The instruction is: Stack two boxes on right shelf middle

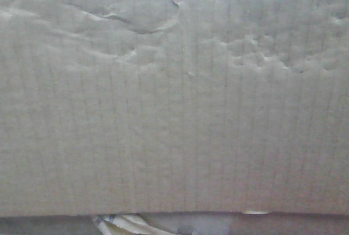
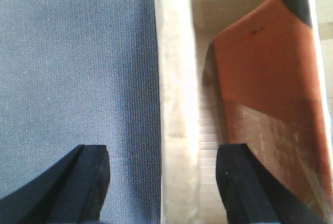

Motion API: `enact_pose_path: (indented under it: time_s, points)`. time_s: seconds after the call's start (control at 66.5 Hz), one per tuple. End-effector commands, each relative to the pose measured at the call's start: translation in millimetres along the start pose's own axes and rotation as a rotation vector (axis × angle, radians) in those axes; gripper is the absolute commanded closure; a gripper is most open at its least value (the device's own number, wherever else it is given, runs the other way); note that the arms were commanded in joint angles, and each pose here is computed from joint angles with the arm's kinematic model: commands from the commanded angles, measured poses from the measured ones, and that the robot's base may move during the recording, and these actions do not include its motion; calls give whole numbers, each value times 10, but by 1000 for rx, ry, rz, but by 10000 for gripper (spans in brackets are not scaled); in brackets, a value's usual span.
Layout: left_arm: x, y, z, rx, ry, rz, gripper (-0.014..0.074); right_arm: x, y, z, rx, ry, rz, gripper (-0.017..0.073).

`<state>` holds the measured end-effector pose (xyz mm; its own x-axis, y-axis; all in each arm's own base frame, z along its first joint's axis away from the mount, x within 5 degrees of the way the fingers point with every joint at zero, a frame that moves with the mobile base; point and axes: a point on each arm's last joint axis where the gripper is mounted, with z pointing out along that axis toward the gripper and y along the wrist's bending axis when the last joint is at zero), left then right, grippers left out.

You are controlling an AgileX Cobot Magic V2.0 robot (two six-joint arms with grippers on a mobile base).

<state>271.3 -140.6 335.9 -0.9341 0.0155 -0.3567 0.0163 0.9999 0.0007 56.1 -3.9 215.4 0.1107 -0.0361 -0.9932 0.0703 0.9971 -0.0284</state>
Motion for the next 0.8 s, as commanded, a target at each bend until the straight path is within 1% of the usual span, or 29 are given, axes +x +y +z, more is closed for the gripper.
enact_pose_path:
  time_s: [0.0,0.075,0.105,0.15,0.301,0.451,0.556,0.661,0.767,0.782]
  points:
    - [-5,2,-13,4,-7,-2,243,-42,-7,-4,9,-45,-9,721]
    - [-7,1,-16,4,-8,-2,243,-84,-13,-7,16,-91,-6,721]
    - [-6,5,-25,4,-11,-1,243,-90,-14,-8,17,-97,5,721]
    - [-9,9,-25,0,-13,0,243,-107,-14,-9,16,-100,7,721]
    - [-8,30,-61,-7,-29,3,243,-463,-10,-58,0,-102,7,721]
    - [-7,38,-76,-9,-35,4,243,-862,-8,8,-17,-33,1,721]
    - [-6,36,-76,-7,-34,5,243,-1070,-4,176,-29,72,0,721]
    - [-6,36,-76,-7,-34,5,243,-1177,11,393,-56,281,-1,721]
    - [-2,30,-76,0,-30,2,243,-1230,31,598,-91,548,-2,721]
    - [-2,30,-76,0,-30,2,243,-1233,32,612,-93,564,-2,721]
